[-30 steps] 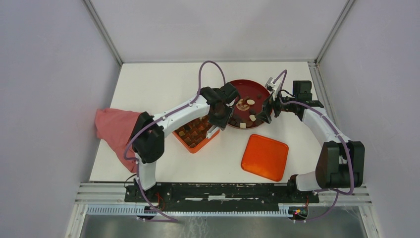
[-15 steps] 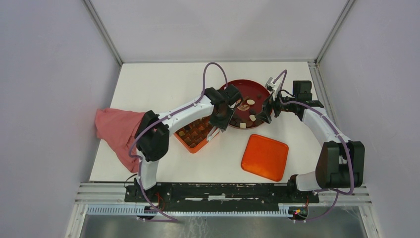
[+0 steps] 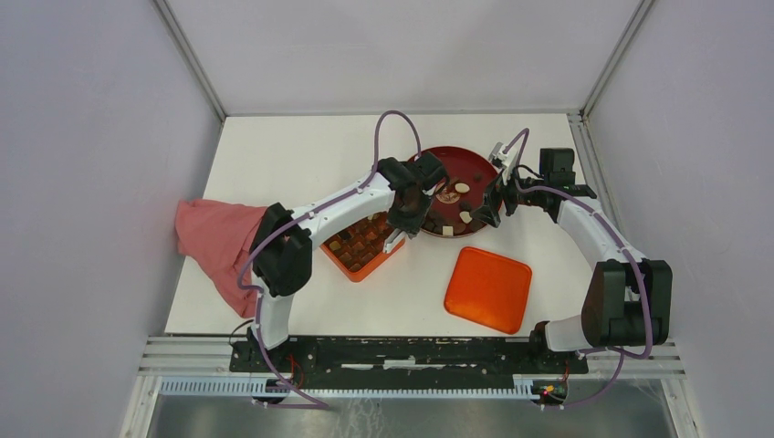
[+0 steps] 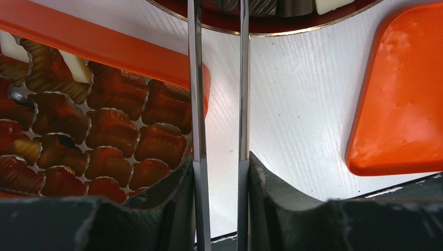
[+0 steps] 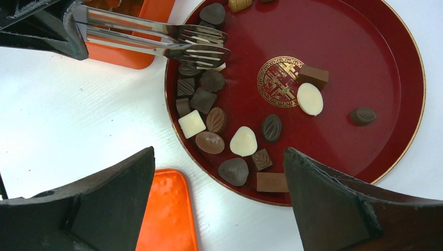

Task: Pack the chocolate
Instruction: Pick up the fake chocolate from the plate.

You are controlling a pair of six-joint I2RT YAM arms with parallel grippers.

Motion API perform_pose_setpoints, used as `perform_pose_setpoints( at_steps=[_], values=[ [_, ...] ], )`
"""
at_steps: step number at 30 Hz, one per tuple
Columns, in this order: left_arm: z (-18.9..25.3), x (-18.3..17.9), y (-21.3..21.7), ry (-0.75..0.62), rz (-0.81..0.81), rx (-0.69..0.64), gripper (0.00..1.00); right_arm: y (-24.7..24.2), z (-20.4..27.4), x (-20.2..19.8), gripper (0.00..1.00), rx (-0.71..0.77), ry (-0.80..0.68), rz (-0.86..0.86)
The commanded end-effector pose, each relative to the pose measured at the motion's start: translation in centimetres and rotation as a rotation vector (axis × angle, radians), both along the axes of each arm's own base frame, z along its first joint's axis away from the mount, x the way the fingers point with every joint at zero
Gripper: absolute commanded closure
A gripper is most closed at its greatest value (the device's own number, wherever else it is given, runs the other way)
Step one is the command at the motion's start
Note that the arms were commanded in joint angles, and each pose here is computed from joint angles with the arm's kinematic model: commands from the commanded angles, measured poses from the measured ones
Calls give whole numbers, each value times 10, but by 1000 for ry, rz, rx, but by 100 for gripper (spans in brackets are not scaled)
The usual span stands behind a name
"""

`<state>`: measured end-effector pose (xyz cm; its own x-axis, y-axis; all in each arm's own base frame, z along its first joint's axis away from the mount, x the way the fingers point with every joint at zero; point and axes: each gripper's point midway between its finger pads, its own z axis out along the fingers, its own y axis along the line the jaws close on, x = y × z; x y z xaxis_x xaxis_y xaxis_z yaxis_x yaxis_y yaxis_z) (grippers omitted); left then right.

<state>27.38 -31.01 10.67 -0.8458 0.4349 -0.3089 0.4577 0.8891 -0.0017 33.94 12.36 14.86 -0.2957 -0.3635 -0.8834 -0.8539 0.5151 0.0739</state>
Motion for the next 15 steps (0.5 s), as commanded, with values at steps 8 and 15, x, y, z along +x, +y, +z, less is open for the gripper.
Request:
perform_pose_setpoints(
  at_steps=[8,15],
  values=[
    [44,14,-6,-124,-13,-73,98,2,22,4,2,13,-75,17],
    [63,13,-12,-158,-15,-146,98,2,22,4,2,13,-77,18]
  ],
)
